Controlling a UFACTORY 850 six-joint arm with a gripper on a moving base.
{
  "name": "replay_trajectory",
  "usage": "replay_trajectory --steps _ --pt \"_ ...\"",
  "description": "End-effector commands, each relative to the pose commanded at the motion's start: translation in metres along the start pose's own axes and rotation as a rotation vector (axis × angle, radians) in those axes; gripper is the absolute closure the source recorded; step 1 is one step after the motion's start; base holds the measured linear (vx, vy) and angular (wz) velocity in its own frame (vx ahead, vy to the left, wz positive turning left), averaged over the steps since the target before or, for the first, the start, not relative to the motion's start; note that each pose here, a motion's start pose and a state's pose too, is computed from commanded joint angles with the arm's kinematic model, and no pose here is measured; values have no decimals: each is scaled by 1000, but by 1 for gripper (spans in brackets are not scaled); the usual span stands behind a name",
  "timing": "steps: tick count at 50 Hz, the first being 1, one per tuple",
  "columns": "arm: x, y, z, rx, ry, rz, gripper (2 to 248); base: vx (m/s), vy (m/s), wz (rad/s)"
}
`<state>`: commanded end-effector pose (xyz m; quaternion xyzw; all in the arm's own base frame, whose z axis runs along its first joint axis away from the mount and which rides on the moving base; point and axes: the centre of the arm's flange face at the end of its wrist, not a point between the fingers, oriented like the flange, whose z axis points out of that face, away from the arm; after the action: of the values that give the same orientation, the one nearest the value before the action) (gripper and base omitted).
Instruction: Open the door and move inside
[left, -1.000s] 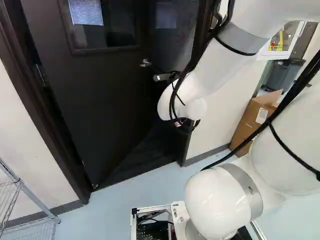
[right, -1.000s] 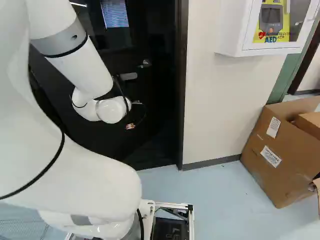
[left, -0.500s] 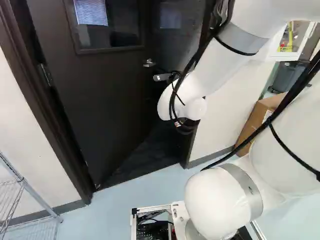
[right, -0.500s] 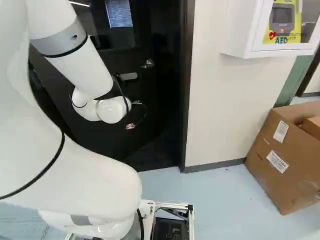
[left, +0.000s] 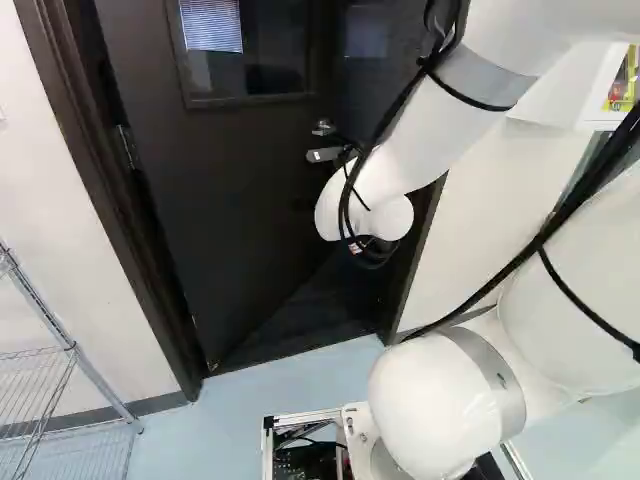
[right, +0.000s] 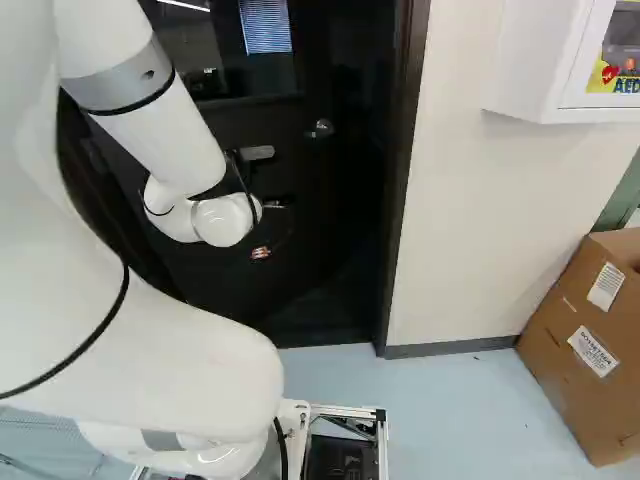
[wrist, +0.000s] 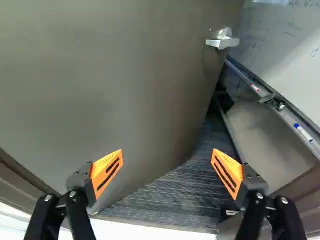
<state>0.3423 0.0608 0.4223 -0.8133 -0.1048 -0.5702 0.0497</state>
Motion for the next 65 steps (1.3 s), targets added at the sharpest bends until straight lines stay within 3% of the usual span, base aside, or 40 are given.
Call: replay_trajectory --steps 65 --pt "0 0 0 0 0 0 3 88 44 -5"
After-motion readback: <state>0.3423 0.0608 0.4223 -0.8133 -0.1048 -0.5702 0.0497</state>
